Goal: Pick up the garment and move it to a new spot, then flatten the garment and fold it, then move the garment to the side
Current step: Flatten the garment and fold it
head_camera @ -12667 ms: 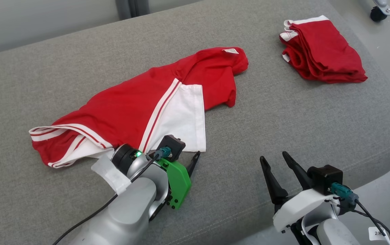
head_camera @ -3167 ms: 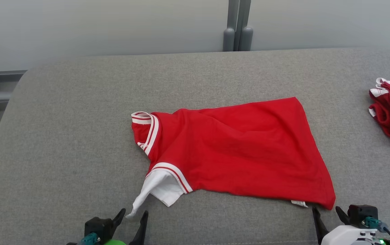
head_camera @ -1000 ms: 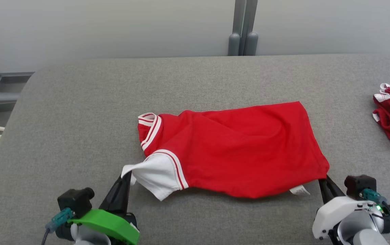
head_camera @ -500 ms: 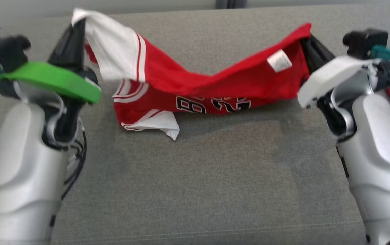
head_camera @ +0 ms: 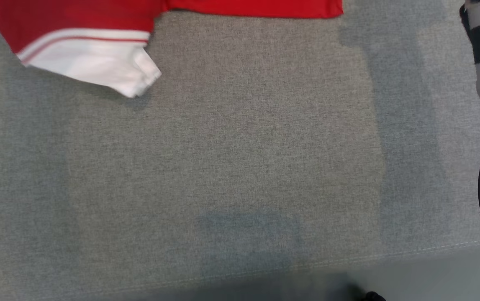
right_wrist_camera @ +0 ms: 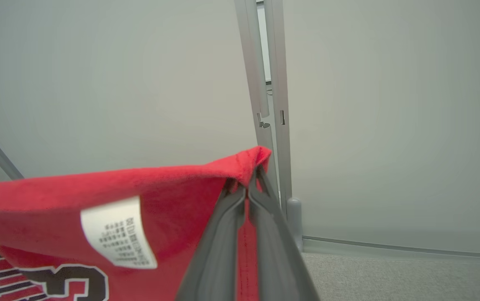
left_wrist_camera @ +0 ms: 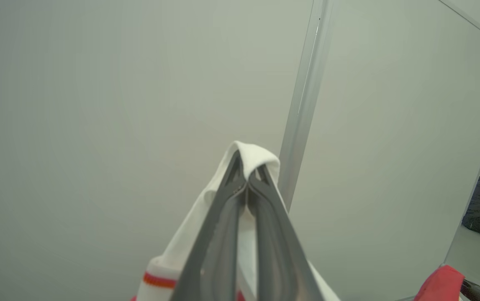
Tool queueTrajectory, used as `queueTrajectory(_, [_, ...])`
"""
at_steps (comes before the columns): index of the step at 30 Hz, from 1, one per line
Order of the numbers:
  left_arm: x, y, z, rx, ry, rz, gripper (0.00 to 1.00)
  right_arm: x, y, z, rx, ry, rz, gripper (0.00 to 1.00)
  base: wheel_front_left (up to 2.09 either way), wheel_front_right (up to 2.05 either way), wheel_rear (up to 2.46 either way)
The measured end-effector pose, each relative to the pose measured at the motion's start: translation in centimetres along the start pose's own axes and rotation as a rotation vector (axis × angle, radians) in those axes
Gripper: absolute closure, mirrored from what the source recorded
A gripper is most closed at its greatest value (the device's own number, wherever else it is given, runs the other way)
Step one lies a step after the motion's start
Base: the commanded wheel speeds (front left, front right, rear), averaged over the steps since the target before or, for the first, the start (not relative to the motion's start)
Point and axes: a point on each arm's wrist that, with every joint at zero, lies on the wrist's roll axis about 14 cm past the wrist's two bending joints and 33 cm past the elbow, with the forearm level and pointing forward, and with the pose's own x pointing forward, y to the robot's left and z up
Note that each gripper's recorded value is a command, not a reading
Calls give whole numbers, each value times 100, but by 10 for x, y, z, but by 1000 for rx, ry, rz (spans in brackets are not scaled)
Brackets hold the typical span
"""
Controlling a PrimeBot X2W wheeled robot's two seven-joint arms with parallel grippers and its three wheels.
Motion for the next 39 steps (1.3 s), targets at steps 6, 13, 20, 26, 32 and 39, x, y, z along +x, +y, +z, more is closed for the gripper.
queueTrajectory(6, [33,13,30,41,-179,-15,100,27,-31,8,-17,-127,-81,100,0,0,0])
queueTrajectory(13, [49,-8,53,4,-353,-79,100,34,-52,58,-153,-320,-138,100,0,0,0])
queueTrajectory(20, [35,5,5,-10,-247,-63,100,43,-36,31,-282,-254,-85,100,0,0,0])
queueTrajectory(26, [-12,29,-73,-69,-68,18,100,29,-24,-44,-308,-53,-14,100,0,0,0])
queueTrajectory(32, [-74,38,-113,-165,49,114,100,-5,-22,-83,-286,105,24,100,0,0,0])
queueTrajectory(39, [-162,34,-139,-352,137,318,100,-75,-44,-122,-172,356,-29,100,0,0,0])
